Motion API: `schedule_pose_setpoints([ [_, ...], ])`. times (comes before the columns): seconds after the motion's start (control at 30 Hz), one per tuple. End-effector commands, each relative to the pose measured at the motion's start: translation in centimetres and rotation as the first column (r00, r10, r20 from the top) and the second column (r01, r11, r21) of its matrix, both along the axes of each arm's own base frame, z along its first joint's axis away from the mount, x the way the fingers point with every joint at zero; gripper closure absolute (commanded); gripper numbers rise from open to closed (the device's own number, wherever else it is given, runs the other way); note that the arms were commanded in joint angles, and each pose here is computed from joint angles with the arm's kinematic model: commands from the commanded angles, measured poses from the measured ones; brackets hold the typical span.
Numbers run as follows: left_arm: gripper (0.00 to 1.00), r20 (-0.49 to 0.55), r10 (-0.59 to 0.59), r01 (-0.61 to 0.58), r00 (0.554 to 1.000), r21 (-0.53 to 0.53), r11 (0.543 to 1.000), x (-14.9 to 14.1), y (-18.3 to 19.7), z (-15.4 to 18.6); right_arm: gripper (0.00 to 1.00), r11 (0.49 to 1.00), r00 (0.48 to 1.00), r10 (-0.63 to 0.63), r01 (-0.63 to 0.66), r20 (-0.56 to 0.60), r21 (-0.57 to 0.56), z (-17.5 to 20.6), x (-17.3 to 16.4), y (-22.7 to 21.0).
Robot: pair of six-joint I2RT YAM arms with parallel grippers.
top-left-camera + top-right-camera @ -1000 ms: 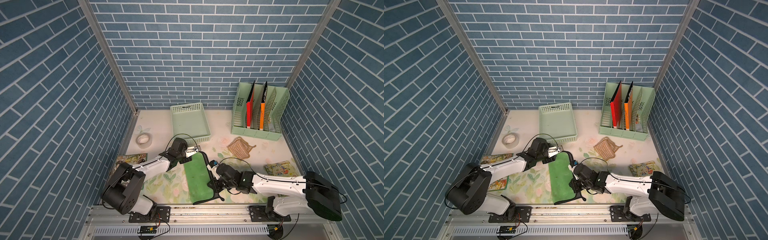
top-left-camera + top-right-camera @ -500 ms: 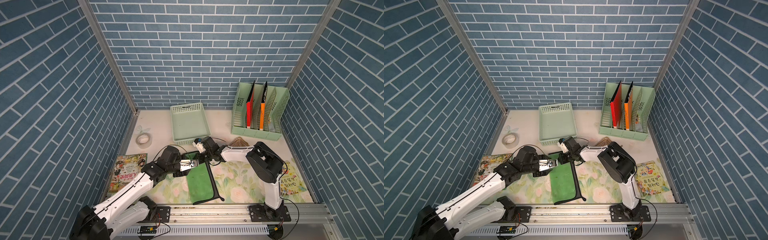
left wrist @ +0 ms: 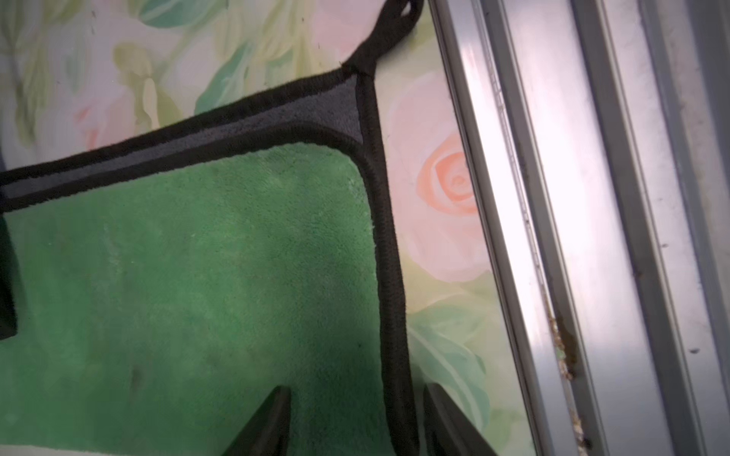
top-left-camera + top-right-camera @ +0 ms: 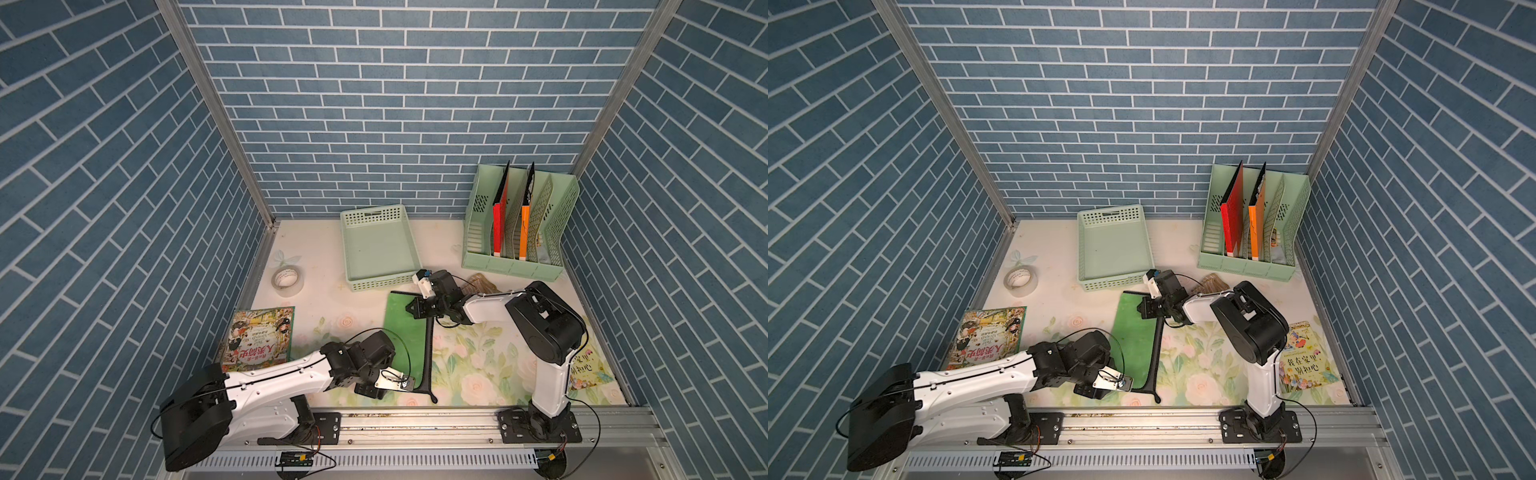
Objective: Fold the square dishcloth
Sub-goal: Adjust the cleaning item at the center of the board.
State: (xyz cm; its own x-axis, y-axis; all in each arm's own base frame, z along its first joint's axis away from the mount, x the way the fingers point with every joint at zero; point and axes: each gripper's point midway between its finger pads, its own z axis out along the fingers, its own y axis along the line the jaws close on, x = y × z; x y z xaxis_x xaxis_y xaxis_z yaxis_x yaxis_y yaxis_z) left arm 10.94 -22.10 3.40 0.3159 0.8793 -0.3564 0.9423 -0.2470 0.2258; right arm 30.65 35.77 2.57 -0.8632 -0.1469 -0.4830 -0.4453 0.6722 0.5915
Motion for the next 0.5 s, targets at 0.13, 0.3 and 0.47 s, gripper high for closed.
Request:
schedule_pose_setpoints([
  [0.13,0.41,0.026,0.011,-0.011,1.0,0.015,1.0,0.0,0.9,-0.9,0.93,0.998,1.0,-0.007,0.006,-0.012,-0.065,-1.3,-0.8,-1.3],
  [0.3,0.46,0.034,0.023,-0.026,0.999,0.079,0.997,0.6,1.2,-2.8,0.92,0.998,1.0,-0.006,0.006,0.003,-0.067,-0.9,-0.7,-1.4],
  [0.47,0.65,0.072,0.042,-0.052,0.997,0.136,0.989,1.6,1.6,-3.8,0.91,0.995,1.0,0.01,-0.009,0.01,-0.1,-1.1,-1.0,-1.4],
])
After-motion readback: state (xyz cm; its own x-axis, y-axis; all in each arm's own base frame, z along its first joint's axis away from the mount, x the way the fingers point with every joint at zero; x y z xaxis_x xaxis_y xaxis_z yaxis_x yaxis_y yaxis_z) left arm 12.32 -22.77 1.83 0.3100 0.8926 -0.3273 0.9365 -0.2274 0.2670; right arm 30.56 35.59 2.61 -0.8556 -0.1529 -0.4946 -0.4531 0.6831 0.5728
